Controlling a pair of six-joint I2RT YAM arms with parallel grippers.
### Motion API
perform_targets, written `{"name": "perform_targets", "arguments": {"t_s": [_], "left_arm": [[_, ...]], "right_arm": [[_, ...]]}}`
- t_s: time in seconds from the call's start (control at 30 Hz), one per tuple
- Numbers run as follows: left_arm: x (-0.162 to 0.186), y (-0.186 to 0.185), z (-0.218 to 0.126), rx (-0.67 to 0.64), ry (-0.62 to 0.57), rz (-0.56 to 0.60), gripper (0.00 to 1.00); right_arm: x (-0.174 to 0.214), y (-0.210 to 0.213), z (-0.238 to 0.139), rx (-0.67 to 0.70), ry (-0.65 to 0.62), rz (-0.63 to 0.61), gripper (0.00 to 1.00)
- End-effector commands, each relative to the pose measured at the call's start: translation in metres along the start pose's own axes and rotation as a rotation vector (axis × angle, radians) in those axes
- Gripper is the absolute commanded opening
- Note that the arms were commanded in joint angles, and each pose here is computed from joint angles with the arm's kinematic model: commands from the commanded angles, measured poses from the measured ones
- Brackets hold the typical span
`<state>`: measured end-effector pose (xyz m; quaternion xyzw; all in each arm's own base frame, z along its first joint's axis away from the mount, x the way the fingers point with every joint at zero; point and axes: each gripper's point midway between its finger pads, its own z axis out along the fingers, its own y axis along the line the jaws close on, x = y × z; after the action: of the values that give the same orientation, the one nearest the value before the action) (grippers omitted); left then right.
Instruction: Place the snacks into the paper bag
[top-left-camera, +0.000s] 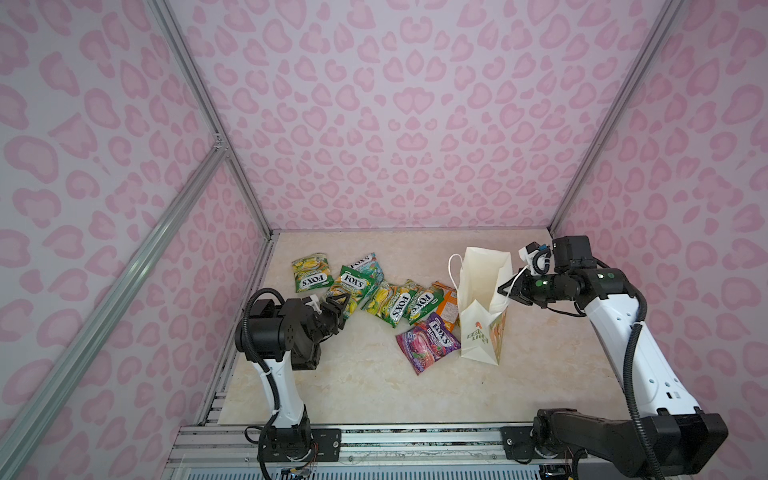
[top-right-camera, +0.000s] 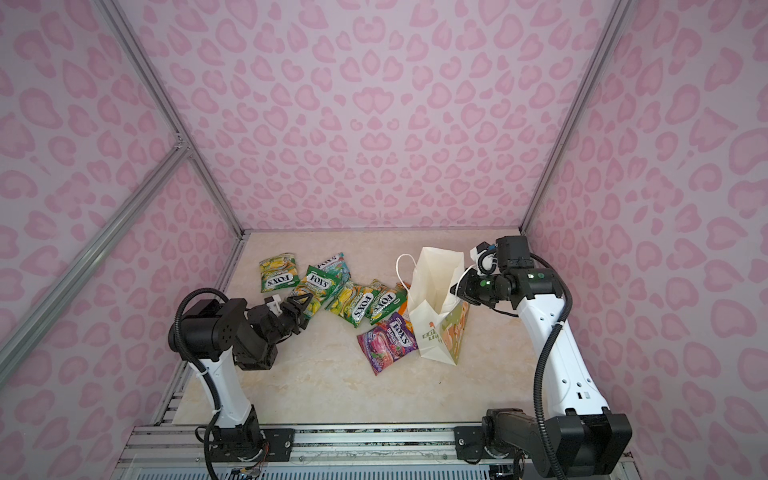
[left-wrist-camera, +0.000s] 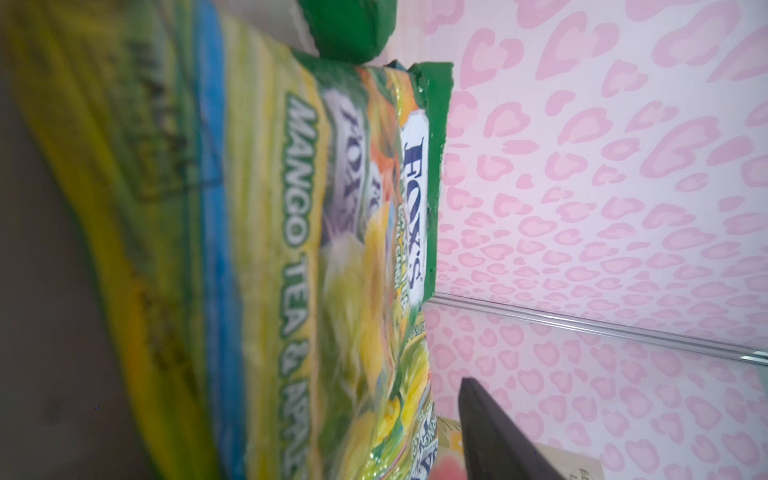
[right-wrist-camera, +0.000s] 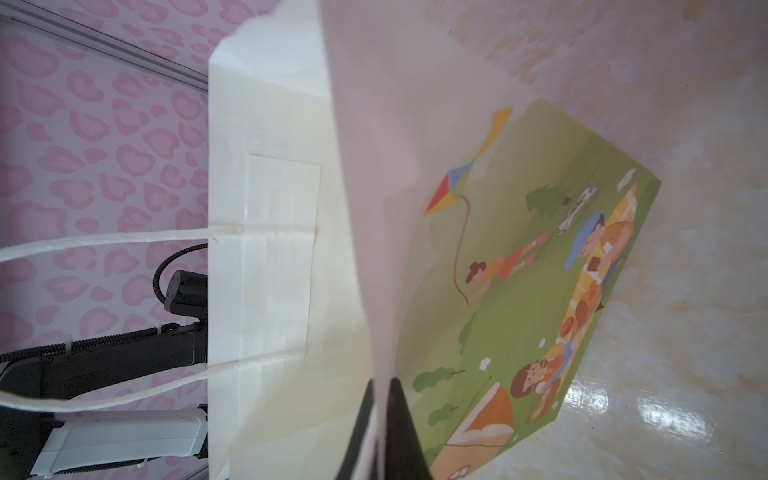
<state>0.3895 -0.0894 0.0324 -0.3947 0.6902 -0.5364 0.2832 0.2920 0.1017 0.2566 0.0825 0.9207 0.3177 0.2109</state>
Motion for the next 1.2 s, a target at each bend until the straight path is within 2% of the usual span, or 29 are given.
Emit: {"name": "perform_targets", "arguments": {"t_s": [0.0,0.17,0.23,0.33,0.5,0.6,0.7,1.0,1.17], "left_arm": [[0.001,0.06,-0.006,-0.206,-0.042,-0.163,0.67],[-0.002,0.052,-0.001,-0.167,-0.038,-0.145,0.61],[-0.003,0.048,0.001,-0.157,-0.034,-0.131,0.54],[-0.002,0.04,0.003,-0.131,-0.024,-0.121,0.39],[0.0,0.02,-0.009,-0.105,-0.038,-0.075,0.37],[0.002,0.005,-0.016,-0.097,-0.036,-0.027,0.26],[0.005,-0.005,-0.021,-0.108,-0.03,0.016,0.21],[0.007,-0.039,-0.043,-0.138,-0.056,0.151,0.17],[0.003,-0.067,-0.068,-0.199,-0.112,0.289,0.15]], "right_arm": [[0.001,0.004,0.0,-0.021,-0.002,-0.008,0.0],[0.005,0.001,0.005,-0.029,0.004,0.003,0.0],[0.006,0.0,0.006,-0.031,0.002,0.007,0.0],[0.007,-0.001,0.006,-0.032,0.001,0.009,0.0],[0.006,-0.001,0.004,-0.028,-0.008,0.005,0.0],[0.005,0.0,0.004,-0.028,-0.013,0.005,0.0],[0.003,-0.001,0.006,-0.027,-0.012,0.006,0.0],[0.003,-0.005,0.008,-0.012,-0.01,0.007,0.0],[0.003,-0.008,0.011,-0.007,-0.01,0.008,0.0]]}}
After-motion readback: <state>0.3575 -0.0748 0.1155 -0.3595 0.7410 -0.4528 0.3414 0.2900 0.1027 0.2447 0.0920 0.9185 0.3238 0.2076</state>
